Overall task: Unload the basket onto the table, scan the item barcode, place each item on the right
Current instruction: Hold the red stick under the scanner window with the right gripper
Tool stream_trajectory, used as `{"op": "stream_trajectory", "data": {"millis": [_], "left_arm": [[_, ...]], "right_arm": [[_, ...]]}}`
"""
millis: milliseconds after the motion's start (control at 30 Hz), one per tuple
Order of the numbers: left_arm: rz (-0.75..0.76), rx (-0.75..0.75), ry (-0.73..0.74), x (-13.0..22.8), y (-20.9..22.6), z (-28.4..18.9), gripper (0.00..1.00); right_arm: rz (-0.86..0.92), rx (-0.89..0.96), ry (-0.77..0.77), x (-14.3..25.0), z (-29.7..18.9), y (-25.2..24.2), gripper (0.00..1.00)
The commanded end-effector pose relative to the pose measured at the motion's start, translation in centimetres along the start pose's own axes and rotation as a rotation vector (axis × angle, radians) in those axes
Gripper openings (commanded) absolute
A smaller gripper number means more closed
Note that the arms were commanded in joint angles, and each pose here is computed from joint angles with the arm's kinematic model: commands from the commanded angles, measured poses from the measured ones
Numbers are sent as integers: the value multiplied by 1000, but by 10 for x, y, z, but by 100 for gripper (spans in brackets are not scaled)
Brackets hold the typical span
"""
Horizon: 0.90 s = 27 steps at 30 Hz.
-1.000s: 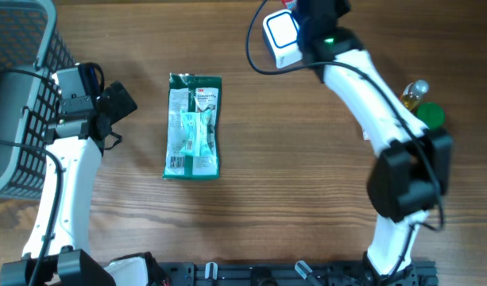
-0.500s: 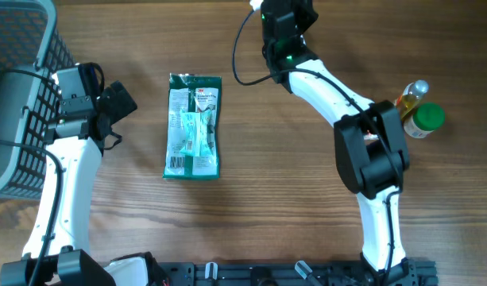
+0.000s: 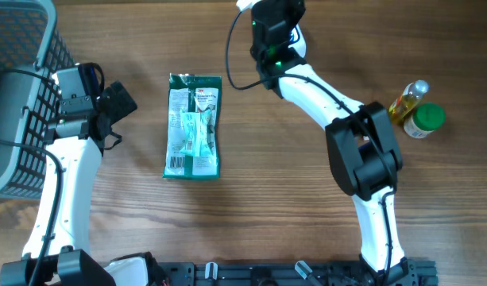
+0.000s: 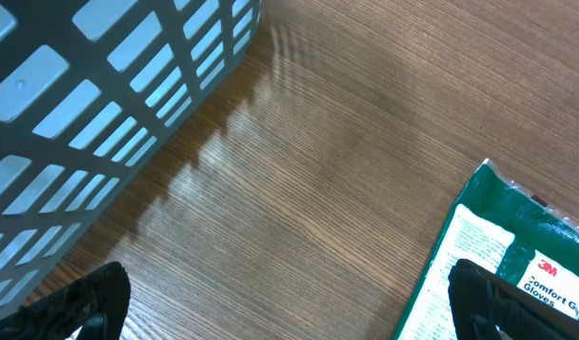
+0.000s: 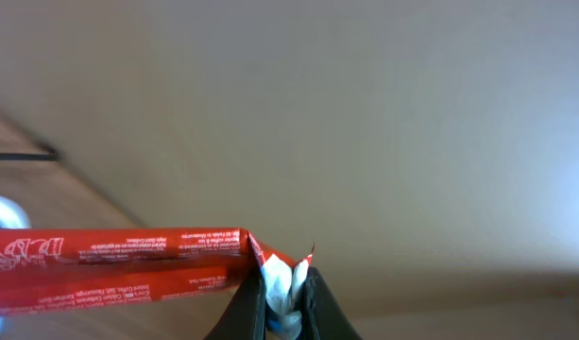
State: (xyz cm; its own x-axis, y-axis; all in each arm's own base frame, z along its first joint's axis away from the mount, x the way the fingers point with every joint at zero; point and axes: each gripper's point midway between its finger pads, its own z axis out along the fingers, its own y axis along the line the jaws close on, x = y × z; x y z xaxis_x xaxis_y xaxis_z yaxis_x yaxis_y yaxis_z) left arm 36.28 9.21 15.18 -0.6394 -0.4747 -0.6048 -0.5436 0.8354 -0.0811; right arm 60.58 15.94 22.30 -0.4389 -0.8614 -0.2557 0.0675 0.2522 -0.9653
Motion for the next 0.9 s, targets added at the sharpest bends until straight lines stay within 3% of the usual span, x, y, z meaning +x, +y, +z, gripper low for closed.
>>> {"op": "stream_trajectory", "data": {"millis": [0, 367, 867], "left_arm": [[9, 8, -16, -7, -1, -4, 100], [9, 8, -16, -7, -1, -4, 100], [9, 8, -16, -7, -1, -4, 100]], "right_arm": [[-78, 28, 93, 28, 19, -6, 4], [-22, 15, 111, 49, 40, -3, 4], [216, -92, 144, 60, 41, 41, 5]]}}
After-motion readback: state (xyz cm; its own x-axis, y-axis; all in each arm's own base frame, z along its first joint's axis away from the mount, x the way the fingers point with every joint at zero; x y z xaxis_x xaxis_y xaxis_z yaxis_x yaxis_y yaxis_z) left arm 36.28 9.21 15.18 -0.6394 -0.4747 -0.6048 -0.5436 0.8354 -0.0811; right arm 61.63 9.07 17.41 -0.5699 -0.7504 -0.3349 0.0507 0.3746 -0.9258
